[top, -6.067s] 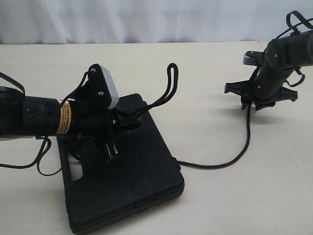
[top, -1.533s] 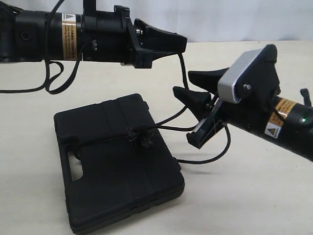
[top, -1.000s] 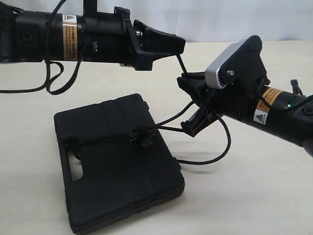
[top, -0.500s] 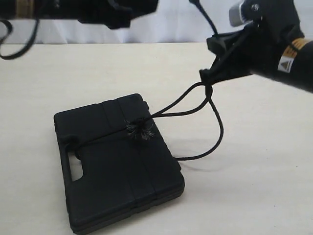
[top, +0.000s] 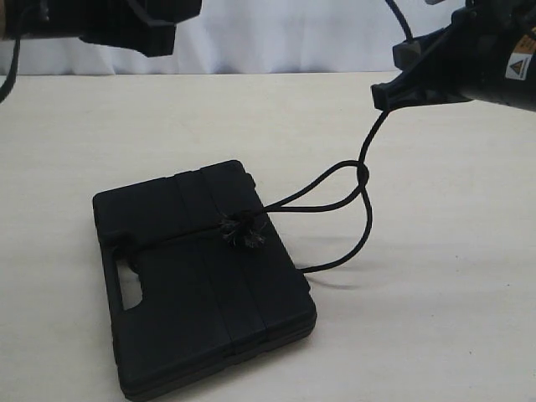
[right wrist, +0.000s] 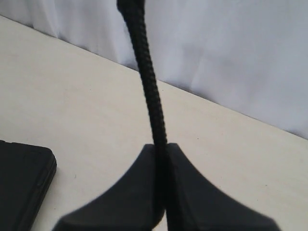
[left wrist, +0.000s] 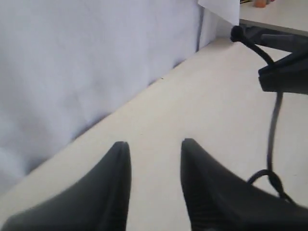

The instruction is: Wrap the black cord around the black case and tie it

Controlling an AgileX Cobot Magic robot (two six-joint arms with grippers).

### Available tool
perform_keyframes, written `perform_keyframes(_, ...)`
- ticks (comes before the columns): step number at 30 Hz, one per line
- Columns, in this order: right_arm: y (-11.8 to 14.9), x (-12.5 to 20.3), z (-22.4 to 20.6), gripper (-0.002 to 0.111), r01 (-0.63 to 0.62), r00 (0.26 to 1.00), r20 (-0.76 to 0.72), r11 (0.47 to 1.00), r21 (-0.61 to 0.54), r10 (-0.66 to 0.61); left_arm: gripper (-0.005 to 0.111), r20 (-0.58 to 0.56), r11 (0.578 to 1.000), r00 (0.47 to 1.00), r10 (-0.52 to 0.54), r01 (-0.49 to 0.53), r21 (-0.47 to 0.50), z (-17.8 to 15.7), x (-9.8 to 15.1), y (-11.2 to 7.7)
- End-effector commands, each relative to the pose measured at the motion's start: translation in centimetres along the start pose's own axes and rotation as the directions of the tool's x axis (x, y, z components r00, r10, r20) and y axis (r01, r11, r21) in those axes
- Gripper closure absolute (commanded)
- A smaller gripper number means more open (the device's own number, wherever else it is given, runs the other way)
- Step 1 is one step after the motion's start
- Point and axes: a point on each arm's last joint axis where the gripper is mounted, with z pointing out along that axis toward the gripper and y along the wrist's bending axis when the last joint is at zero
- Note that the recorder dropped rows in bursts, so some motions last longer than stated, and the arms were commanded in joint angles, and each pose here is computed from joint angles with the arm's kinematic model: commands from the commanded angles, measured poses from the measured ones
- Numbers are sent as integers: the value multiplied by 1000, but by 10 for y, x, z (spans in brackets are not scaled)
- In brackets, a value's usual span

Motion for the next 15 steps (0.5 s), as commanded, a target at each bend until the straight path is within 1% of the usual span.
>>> perform_keyframes(1, -2, -3, -2, 104, -8, 1000, 10, 1000, 7, 8, 90, 43, 959, 994, 96, -80, -272, -6, -21, 18)
perform_keyframes(2, -2, -3, -2, 104, -8, 1000, 10, 1000, 7, 8, 96, 39, 912, 994, 101, -77, -403, -9, -23, 26)
perform_keyframes(3, -2, -3, -2, 104, -8, 1000, 10, 1000, 7, 8, 100, 28, 857, 993, 113, -84, -509, -13, -24, 33)
perform_keyframes(4, -2, -3, -2, 104, -8, 1000, 10, 1000, 7, 8, 106, -24, 750, 990, 142, -124, -650, -18, -22, 44)
perform_keyframes(5, -2, -3, -2, 104, -8, 1000, 10, 1000, 7, 8, 107, -87, 659, 982, 168, -178, -730, -22, -20, 51)
perform_keyframes(6, -2, -3, -2, 104, -8, 1000, 10, 1000, 7, 8, 107, -157, 603, 975, 158, -221, -766, -22, -13, 57)
perform_keyframes(7, -2, -4, -2, 104, -8, 1000, 19, 1000, 6, 8, 107, -250, 572, 961, 119, -273, -774, -20, -3, 64)
perform_keyframes(8, -2, -5, -2, 104, -8, 1000, 29, 1000, 4, 8, 107, -351, 593, 935, 57, -315, -741, -15, 10, 69)
perform_keyframes(9, -2, -5, -2, 104, -8, 999, 40, 1000, 1, 7, 107, -457, 649, 890, -10, -342, -680, -8, 24, 73)
perform_keyframes(10, -1, -7, -2, 104, -7, 999, 52, 1000, -1, 7, 107, -561, 711, 827, -30, -376, -594, -1, 35, 74)
perform_keyframes(11, -1, -7, -2, 104, -7, 998, 57, 1000, -2, 7, 107, -649, 788, 754, -100, -339, -515, 5, 48, 74)
perform_keyframes(12, -1, -7, -2, 104, -7, 998, 57, 1000, -2, 7, 107, -730, 859, 664, -162, -269, -435, 10, 61, 72)
perform_keyframes(13, -1, -7, -2, 104, -7, 998, 57, 1000, -2, 7, 107, -774, 909, 593, -222, -162, -384, 14, 70, 67)
perform_keyframes(14, -1, -6, -2, 104, -7, 999, 51, 1000, -1, 7, 107, -824, 940, 506, -255, -70, -334, 17, 79, 64)
perform_keyframes(15, -2, -6, -2, 104, -8, 999, 46, 1000, 0, 7, 107, -855, 951, 433, -285, 15, -309, 19, 89, 60)
